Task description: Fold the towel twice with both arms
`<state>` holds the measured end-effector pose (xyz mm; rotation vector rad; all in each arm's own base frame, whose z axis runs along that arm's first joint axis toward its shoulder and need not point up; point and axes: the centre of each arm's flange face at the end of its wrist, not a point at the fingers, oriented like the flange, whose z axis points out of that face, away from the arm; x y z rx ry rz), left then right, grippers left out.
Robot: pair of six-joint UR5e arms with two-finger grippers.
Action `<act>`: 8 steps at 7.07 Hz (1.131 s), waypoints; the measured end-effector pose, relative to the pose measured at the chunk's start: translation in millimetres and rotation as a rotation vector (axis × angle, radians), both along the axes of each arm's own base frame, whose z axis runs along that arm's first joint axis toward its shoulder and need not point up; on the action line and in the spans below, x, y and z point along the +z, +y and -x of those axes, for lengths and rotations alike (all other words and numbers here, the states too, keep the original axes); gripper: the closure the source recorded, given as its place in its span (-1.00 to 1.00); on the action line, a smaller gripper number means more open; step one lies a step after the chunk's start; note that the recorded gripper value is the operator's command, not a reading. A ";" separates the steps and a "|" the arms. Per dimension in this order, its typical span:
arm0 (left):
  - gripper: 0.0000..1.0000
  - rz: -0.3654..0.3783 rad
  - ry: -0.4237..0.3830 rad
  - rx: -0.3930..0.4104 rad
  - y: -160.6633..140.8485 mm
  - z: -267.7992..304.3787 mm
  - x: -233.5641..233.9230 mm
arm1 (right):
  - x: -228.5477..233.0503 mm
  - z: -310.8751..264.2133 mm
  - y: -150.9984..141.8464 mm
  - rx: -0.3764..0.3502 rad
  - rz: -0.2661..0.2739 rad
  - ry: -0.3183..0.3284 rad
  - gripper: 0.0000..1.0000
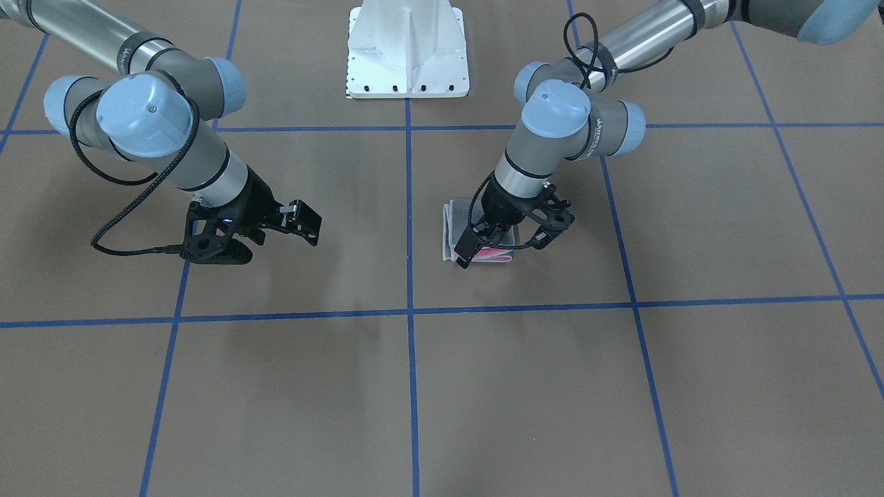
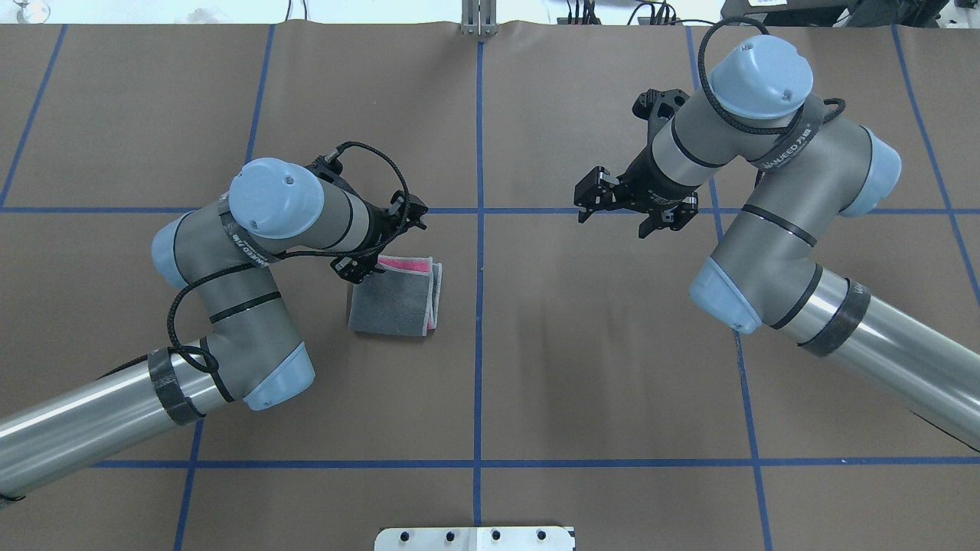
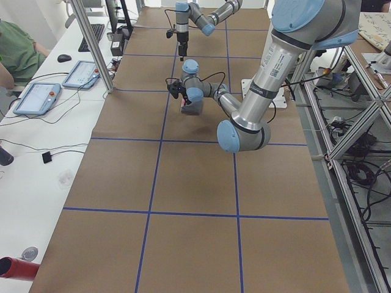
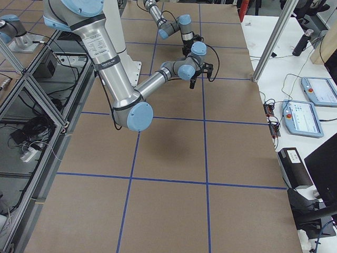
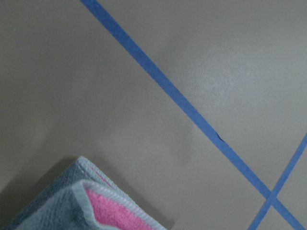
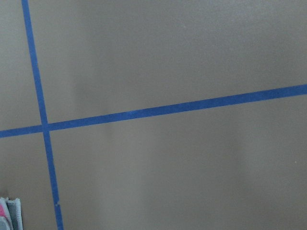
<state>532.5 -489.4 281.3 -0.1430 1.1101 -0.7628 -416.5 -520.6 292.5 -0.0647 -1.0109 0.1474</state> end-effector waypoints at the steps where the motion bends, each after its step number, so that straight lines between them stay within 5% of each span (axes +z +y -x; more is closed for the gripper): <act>1: -1.00 0.000 -0.011 0.000 -3.4 -0.6 5.4 | 0.0 0.0 0.0 0.000 0.000 0.000 -1.00; 8: -1.00 -0.018 -0.051 -0.003 -47.4 33.5 23.6 | -0.1 -15.2 -11.8 0.024 -0.005 0.001 -1.00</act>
